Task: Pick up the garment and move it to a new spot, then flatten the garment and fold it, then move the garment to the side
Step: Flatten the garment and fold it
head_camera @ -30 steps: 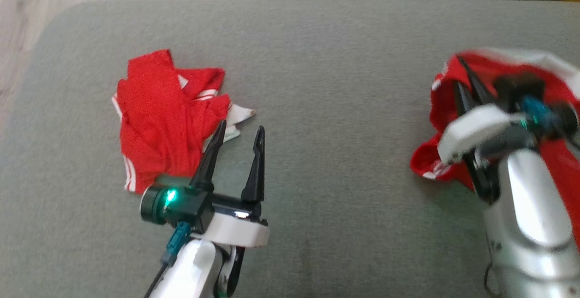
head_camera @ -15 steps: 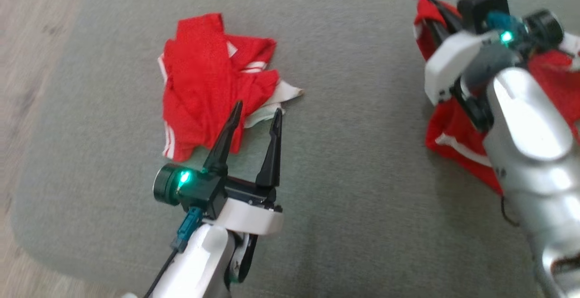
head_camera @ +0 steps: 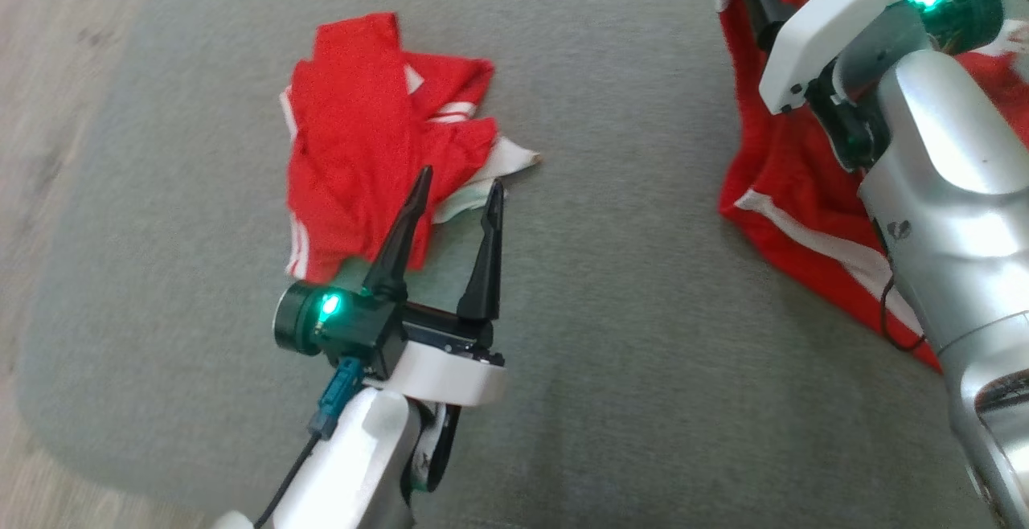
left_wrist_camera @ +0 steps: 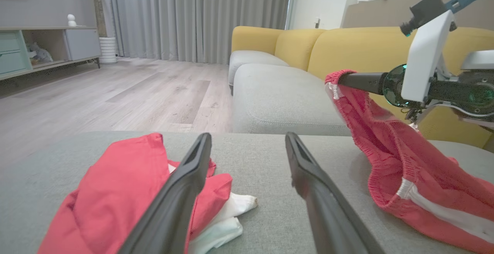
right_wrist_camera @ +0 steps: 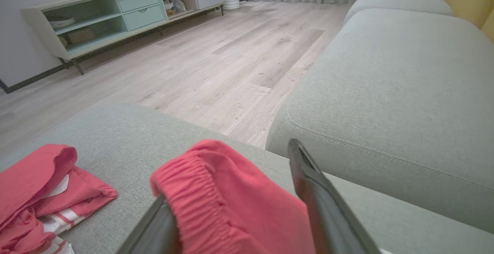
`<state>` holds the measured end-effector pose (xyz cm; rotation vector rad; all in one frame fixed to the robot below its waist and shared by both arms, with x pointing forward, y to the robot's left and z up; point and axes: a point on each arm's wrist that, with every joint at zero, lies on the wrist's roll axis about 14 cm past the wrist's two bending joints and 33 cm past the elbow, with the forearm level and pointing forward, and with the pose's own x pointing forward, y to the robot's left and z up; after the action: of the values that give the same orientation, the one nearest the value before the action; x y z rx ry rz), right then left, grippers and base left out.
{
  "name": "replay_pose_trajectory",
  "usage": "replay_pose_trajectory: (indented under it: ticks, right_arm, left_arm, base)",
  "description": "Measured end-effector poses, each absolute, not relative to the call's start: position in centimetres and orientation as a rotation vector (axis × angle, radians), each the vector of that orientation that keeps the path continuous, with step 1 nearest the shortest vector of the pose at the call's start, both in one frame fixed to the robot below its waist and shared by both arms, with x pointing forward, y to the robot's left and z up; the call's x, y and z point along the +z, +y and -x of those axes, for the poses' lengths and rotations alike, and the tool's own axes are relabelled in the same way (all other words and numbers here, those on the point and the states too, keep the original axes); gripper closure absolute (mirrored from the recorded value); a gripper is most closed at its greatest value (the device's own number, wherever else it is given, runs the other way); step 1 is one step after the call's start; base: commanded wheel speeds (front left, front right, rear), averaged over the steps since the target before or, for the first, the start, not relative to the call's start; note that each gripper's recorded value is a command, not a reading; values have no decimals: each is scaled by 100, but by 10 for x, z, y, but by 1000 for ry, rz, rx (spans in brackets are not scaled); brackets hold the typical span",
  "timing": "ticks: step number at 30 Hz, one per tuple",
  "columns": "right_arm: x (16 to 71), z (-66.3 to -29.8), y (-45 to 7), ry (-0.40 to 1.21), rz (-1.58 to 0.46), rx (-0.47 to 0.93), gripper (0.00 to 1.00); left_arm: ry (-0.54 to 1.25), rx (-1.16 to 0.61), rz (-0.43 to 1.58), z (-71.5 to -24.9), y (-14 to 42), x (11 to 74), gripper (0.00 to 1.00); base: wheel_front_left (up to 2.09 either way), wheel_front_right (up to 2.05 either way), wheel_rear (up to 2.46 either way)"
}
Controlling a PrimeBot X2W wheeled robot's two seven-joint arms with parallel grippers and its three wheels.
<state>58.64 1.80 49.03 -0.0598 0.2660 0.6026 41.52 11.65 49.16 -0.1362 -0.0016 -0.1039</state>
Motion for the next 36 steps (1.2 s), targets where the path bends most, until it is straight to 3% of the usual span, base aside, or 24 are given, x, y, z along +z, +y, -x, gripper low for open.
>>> replay_pose_trajectory:
  ticks: [6,23,29,33,36]
  right_arm:
    - [503,-571,-10,252,131,585,0]
    - [470,-487,-52,412,366,610,0]
    - [512,-499,-67,241,176,536,0]
    - [540,-504,-107,62,27,410,0]
    - [527,-490,-149,38,-67,278,0]
  left_arm:
    - [-39,-153,130,-421,103,503,0]
    - [-127,-256,151,-403,73,537,0]
    - [-127,-256,158,-399,72,538,0]
    - [-132,-263,160,-401,67,539,0]
    - [-135,-283,169,-405,59,540,0]
  base:
    - [0,0,0]
    - [0,0,0]
    - [0,0,0]
    - [0,0,0]
    - [0,0,0]
